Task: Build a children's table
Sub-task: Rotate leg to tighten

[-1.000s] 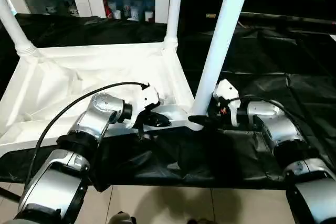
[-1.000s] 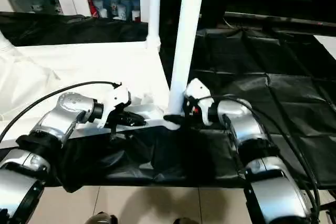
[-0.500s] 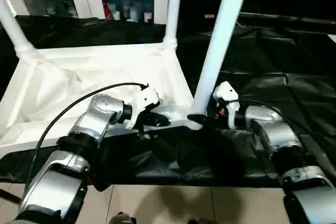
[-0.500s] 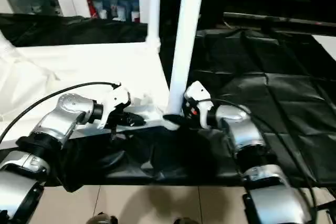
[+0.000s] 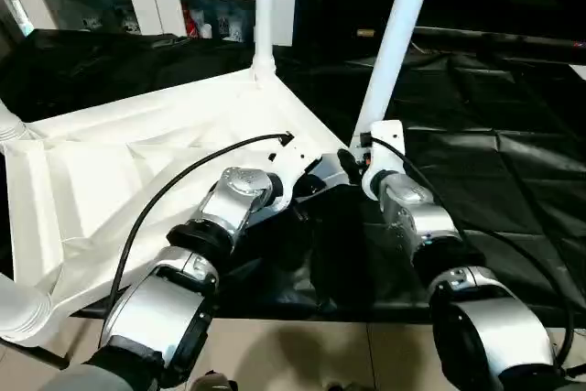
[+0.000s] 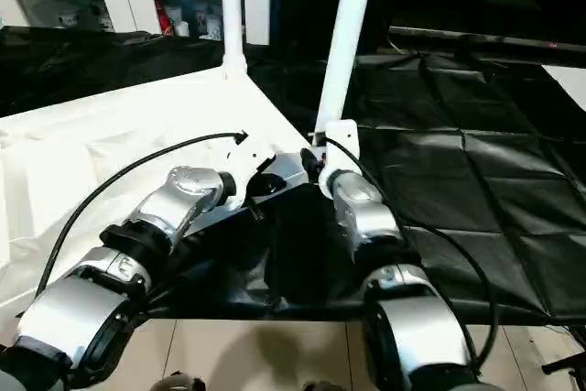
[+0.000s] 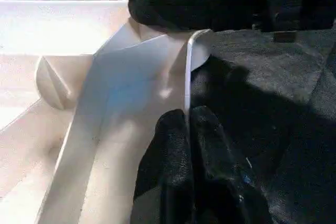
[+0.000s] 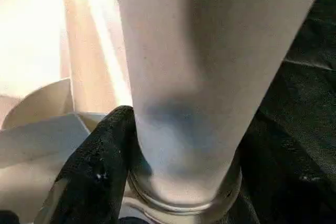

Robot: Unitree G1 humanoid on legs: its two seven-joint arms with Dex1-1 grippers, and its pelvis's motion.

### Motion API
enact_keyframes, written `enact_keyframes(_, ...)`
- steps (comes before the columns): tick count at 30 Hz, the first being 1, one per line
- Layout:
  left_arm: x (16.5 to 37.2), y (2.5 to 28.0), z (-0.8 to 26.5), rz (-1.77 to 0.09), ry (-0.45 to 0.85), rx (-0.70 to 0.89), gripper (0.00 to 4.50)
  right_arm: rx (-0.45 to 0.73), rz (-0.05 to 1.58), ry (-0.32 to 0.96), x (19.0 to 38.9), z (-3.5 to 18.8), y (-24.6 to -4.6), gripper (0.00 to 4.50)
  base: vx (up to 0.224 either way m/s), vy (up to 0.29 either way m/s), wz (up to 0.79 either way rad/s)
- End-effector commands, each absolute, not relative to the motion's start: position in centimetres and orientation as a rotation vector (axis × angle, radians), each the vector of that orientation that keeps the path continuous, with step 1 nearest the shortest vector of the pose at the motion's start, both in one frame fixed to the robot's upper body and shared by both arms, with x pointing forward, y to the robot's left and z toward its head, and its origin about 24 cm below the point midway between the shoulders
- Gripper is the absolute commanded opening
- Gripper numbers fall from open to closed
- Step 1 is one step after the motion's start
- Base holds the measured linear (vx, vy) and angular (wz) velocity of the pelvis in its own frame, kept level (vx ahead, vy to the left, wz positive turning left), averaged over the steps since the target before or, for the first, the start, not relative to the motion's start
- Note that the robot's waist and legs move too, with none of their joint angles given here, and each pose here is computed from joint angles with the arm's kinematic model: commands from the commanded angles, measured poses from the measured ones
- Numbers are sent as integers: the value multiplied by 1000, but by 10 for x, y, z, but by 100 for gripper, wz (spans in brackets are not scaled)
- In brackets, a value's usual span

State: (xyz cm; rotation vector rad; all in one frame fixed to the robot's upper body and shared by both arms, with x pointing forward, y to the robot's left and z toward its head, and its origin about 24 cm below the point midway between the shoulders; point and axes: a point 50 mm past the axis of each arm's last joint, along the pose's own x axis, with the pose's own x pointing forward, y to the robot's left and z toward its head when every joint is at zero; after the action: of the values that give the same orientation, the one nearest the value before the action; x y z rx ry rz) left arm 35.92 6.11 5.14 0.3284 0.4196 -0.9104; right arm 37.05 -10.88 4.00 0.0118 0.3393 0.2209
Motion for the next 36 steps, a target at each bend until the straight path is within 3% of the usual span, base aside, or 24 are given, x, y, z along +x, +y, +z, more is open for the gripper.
enact_keyframes(1, 360, 51, 53, -917, 399, 354, 0, 15, 343, 409, 359, 23, -82, 337, 0, 0, 0)
enact_keyframes(3, 360, 55, 52, -918, 404, 364, 0, 6, 359, 396, 360, 25, -84, 337, 0, 0, 0)
enact_keyframes(4, 360, 55, 52, -918, 404, 364, 0, 6, 359, 396, 360, 25, -84, 365, 0, 0, 0)
enact_keyframes(8, 359, 70, 54, -1006, 397, 385, 0, -68, 567, 324, 360, 37, -108, 365, 0, 0, 0)
enact_keyframes(12, 358, 73, 56, -1046, 386, 372, 0, -82, 622, 310, 359, 41, -117, 365, 0, 0, 0)
enact_keyframes(14, 349, 85, 58, -1229, 386, 329, 0, -168, 823, 274, 352, 56, -147, 365, 0, 0, 0)
enact_keyframes(19, 339, 97, 55, -1369, 433, 339, 0, -237, 948, 299, 345, 64, -167, 365, 0, 0, 0)
enact_keyframes(27, 333, 113, 54, -1433, 485, 331, 0, -245, 1099, 329, 335, 65, -167, 365, 0, 0, 0)
enact_keyframes(28, 334, 115, 54, -1424, 483, 333, 0, -248, 1125, 340, 333, 64, -166, 332, 0, 0, 0)
enact_keyframes(30, 335, 118, 55, -1395, 478, 337, 0, -250, 1159, 357, 331, 62, -163, 332, 0, 0, 0)
enact_keyframes(36, 340, 122, 57, -1334, 464, 349, 0, -202, 1162, 359, 330, 57, -156, 269, 0, 0, 0)
